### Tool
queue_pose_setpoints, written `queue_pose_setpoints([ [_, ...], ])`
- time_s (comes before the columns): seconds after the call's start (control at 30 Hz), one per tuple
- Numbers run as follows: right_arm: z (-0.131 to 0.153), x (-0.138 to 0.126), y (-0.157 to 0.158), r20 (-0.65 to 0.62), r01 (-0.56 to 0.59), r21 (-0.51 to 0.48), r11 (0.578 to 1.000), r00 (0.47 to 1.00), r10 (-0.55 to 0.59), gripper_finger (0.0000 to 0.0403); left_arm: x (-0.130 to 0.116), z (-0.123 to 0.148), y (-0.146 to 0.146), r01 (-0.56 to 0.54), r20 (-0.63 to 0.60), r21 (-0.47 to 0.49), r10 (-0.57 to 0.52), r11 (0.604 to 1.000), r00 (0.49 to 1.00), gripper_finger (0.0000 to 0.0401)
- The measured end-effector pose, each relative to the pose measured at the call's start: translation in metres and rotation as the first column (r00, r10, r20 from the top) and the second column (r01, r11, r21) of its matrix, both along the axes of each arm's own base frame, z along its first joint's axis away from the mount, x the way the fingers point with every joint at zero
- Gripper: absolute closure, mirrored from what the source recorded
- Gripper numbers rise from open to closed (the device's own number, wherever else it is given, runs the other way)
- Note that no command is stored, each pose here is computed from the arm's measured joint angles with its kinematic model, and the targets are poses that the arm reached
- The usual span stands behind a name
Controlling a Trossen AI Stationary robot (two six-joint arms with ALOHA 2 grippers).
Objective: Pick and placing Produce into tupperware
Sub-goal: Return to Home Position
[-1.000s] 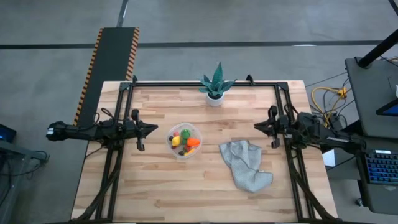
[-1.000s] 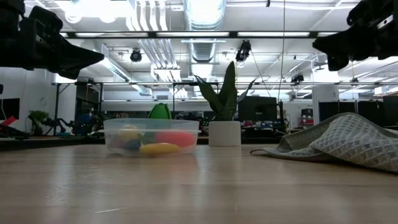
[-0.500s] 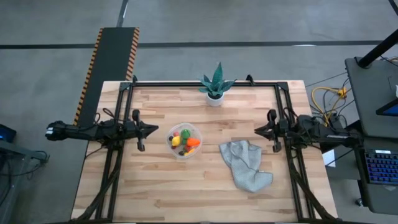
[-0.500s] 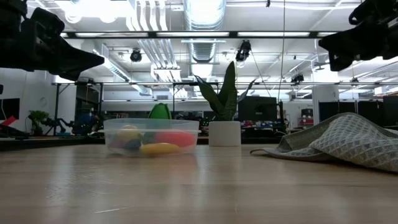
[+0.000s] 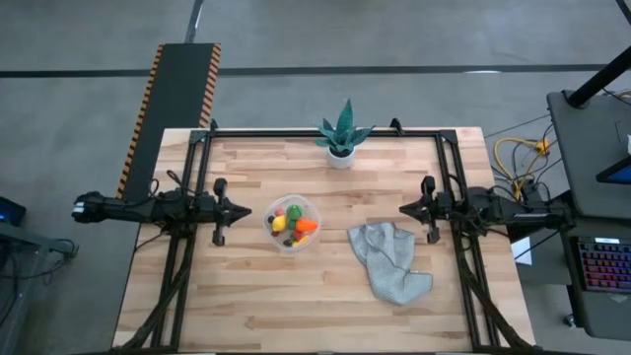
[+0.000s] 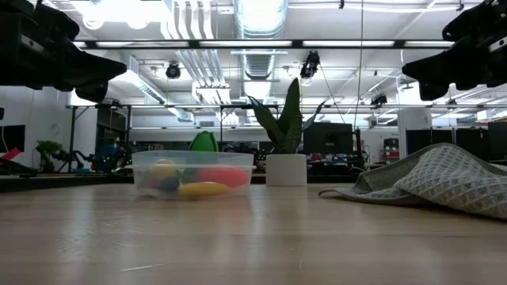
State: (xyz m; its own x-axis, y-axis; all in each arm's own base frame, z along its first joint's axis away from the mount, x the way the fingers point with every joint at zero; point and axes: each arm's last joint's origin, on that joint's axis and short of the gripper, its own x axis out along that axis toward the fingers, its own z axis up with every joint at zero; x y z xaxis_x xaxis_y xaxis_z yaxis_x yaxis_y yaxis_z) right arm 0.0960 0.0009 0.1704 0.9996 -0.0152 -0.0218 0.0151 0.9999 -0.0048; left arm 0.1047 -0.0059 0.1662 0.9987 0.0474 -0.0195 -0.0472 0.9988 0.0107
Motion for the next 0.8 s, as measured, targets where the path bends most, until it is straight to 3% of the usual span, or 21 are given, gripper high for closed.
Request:
queue_pose_setpoints([
  [0.8,-0.0006,0.0001,-0.0006,-0.004,0.019,-0.026,0.999,1.0,-0.019,0.0394,0.0002,-0.0002,-0.0022,0.073,-0.003,-0.022,-0.073,0.997,0.997,0.0401],
])
